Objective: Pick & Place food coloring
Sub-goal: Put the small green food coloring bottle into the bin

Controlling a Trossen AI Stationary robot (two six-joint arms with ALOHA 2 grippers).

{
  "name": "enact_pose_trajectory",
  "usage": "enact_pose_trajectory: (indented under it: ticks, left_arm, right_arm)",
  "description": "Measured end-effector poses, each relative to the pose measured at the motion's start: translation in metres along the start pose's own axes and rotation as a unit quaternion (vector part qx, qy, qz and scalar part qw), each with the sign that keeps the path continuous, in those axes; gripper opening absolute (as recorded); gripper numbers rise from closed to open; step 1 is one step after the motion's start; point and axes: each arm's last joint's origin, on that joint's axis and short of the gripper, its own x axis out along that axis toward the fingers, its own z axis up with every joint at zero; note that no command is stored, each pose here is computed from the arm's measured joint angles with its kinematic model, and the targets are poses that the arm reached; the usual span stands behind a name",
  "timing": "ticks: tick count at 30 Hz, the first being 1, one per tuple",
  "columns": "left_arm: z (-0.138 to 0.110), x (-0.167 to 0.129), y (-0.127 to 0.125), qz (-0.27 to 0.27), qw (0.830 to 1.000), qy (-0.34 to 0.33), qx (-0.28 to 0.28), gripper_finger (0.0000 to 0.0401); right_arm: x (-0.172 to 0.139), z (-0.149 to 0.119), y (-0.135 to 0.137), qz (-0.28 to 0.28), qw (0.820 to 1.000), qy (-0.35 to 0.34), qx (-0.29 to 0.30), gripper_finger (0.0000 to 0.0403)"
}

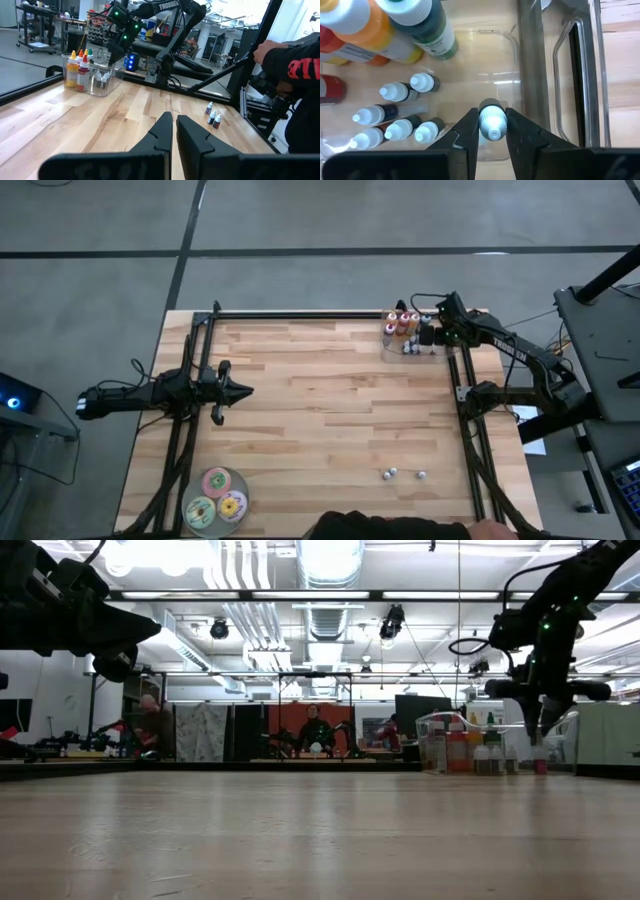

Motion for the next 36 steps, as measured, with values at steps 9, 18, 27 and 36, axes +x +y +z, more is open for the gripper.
enact_pose_trajectory:
  ticks: [9, 18, 27, 36]
  left_arm:
    - [0.000, 0.000, 0.000, 0.000, 1.000, 0.000, 0.000, 0.0000]
    - [0.000, 0.000, 0.000, 0.000, 1.000, 0.000, 0.000, 0.0000]
    - [0.000, 0.000, 0.000, 0.000, 1.000, 0.000, 0.000, 0.0000]
    - [0.000, 0.000, 0.000, 0.000, 1.000, 0.000, 0.000, 0.0000]
  right_arm:
    - [0.008, 0.002, 0.003, -0.010, 1.000, 0.020, -0.005, 0.0074]
    - [0.008, 0.003, 0.004, -0.012, 1.000, 0.022, 0.004, 0.0075]
    - [0.011, 0.003, 0.005, -0.003, 0.999, 0.036, 0.009, 0.0077]
    - [0.009, 0.006, 0.007, -0.003, 0.998, 0.053, 0.012, 0.0072]
